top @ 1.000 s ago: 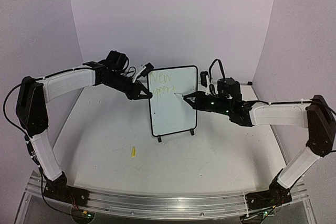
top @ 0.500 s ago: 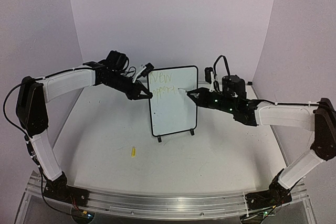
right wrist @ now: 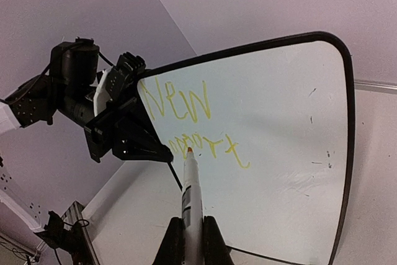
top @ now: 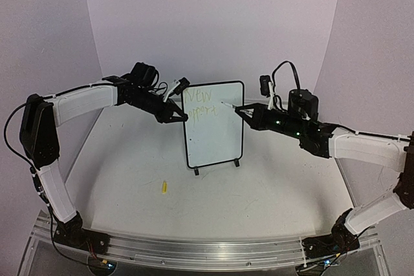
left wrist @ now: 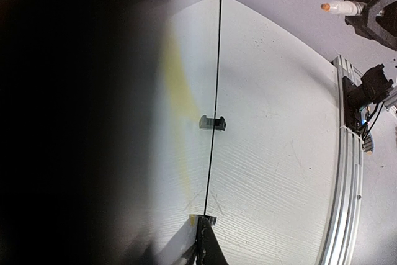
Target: Write a sentence on the whiteboard
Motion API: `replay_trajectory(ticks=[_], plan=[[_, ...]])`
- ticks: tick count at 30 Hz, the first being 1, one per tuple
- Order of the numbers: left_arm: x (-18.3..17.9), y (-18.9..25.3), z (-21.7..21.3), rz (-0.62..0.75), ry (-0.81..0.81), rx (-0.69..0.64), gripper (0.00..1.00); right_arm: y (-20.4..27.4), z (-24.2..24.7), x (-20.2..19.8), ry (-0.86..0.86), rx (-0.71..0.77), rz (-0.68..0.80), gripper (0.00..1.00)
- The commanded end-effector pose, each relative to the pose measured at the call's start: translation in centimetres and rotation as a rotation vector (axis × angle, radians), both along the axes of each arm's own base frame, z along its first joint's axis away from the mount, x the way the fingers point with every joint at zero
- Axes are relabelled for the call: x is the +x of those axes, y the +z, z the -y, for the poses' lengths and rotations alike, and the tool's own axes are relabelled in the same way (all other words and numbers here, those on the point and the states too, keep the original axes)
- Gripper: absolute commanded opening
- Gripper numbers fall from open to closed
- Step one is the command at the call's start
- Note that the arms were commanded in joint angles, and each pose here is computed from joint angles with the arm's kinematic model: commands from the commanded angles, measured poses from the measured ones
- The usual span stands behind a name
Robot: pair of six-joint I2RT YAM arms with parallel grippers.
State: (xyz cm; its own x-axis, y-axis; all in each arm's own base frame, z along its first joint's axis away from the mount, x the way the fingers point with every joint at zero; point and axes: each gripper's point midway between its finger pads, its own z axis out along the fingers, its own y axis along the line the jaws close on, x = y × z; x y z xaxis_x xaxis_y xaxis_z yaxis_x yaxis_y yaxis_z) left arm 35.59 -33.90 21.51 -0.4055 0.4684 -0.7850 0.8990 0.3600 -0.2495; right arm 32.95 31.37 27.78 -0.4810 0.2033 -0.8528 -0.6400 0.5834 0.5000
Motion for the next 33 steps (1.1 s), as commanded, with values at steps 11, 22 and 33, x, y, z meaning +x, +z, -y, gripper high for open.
replay_trajectory(ticks=[11,22,33], plan=[[-0.7,-0.8,-1.6,0.009,0.03,0.093,0.0,-0.7,0.7,0.4,0.114,-0.028,0.013,0.0],[-0.7,-0.7,-1.5,0.01,0.03,0.091,0.0,-2.1,-1.0,2.1,0.143,-0.05,-0.015,0.0],[-0.7,-1.1,-1.5,0.003,0.028,0.094,0.0,-2.3,-1.5,3.8,0.101,-0.055,-0.014,0.0]])
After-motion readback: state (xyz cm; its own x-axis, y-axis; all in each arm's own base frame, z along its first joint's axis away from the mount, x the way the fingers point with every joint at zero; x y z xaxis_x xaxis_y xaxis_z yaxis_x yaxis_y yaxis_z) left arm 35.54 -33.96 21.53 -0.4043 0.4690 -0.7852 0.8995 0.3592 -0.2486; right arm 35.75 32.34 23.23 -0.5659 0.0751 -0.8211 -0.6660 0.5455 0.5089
